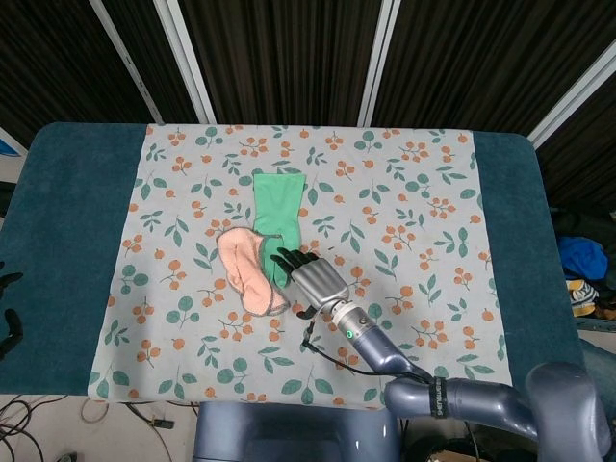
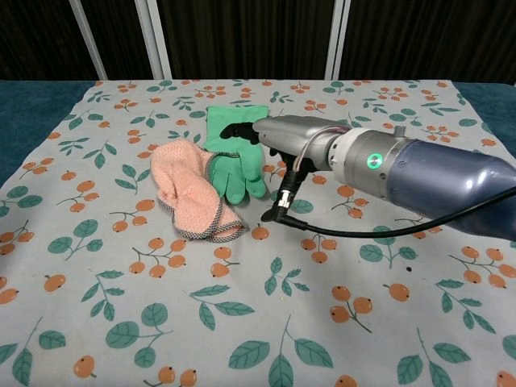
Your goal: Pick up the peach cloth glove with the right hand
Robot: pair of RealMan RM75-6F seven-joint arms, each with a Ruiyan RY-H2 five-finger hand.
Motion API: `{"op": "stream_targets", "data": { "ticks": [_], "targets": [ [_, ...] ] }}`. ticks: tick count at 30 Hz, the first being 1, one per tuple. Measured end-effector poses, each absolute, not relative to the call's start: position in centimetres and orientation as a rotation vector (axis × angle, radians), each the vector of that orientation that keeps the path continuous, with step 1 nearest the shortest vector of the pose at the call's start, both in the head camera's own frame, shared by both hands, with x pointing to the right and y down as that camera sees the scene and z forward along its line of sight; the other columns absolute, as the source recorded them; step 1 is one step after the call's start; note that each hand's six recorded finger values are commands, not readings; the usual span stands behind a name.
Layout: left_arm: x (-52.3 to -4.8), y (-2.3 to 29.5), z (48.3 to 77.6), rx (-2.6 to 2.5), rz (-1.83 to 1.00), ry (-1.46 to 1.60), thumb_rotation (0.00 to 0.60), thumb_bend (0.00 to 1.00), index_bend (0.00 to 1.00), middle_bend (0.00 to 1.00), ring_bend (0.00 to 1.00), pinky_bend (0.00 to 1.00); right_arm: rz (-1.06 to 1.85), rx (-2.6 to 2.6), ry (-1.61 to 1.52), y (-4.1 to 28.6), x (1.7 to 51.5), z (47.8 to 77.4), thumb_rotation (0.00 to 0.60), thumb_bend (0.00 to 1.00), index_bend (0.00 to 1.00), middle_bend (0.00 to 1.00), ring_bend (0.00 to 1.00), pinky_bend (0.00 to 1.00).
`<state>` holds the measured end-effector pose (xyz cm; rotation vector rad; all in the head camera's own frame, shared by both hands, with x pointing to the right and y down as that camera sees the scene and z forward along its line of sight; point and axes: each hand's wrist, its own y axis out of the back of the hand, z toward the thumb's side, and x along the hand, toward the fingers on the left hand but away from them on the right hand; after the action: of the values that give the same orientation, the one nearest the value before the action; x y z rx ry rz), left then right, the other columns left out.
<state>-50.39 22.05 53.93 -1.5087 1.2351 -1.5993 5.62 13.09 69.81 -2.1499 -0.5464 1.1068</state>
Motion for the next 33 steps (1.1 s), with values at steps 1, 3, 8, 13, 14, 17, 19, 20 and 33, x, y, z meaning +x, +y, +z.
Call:
{"op": "stream_targets", "data": {
  "ticks": [1, 3, 8, 13, 14, 17, 19, 20, 33],
  "targets": [
    [-50.4, 22.1, 53.9, -1.509, -1.600, 1.236, 0.600, 0.70, 0.21, 0.08, 0.09, 0.03, 1.107, -2.149, -0.542, 13.2, 5.2, 70.0, 0.600, 0.15, 0.00, 0.07, 0.12, 0.20],
    [-50.4, 22.1, 54.0, -1.510, -1.603, 1.237, 0.600, 0.70, 0.21, 0.08, 0.09, 0.03, 1.101, -2.144, -0.525, 13.5, 4.1, 70.3, 0.600, 0.15, 0.00, 0.07, 0.12, 0.20],
    [-50.5, 22.0, 54.0, -1.511, -1.605, 1.240, 0.600, 0.70, 0.21, 0.08, 0.09, 0.03, 1.107, -2.136, -0.502, 14.0, 2.7, 71.1, 0.600, 0.15, 0.00, 0.08, 0.15, 0.20],
    [-50.5, 22.0, 54.0, -1.512, -1.611, 1.243, 0.600, 0.70, 0.21, 0.08, 0.09, 0.03, 1.112, -2.139, -0.495, 14.4, 1.6, 71.8, 0.600, 0.19, 0.00, 0.13, 0.19, 0.20],
    [-50.5, 22.0, 54.1, -1.512, -1.612, 1.243, 0.600, 0.70, 0.21, 0.08, 0.09, 0.03, 1.113, -2.138, -0.493, 14.5, 1.4, 71.9, 0.600, 0.20, 0.00, 0.14, 0.20, 0.20],
    [-50.5, 22.0, 54.1, -1.515, -1.612, 1.242, 0.600, 0.70, 0.21, 0.08, 0.09, 0.03, 1.117, -2.140, -0.484, 14.8, 1.0, 72.3, 0.600, 0.22, 0.00, 0.17, 0.23, 0.20],
    [-50.4, 22.0, 54.1, -1.516, -1.612, 1.243, 0.600, 0.70, 0.21, 0.08, 0.09, 0.03, 1.118, -2.142, -0.477, 15.0, 0.7, 72.5, 0.600, 0.24, 0.01, 0.20, 0.25, 0.21],
    [-50.5, 22.0, 54.1, -1.516, -1.613, 1.244, 0.600, 0.70, 0.21, 0.08, 0.09, 0.03, 1.117, -2.143, -0.475, 15.1, 0.5, 72.6, 0.600, 0.25, 0.01, 0.20, 0.26, 0.22],
    [-50.5, 21.9, 54.1, -1.520, -1.613, 1.249, 0.600, 0.70, 0.21, 0.08, 0.09, 0.03, 1.115, -2.089, -0.505, 15.1, -0.6, 73.2, 0.600, 0.42, 0.30, 0.47, 0.56, 0.46]
  ]
}}
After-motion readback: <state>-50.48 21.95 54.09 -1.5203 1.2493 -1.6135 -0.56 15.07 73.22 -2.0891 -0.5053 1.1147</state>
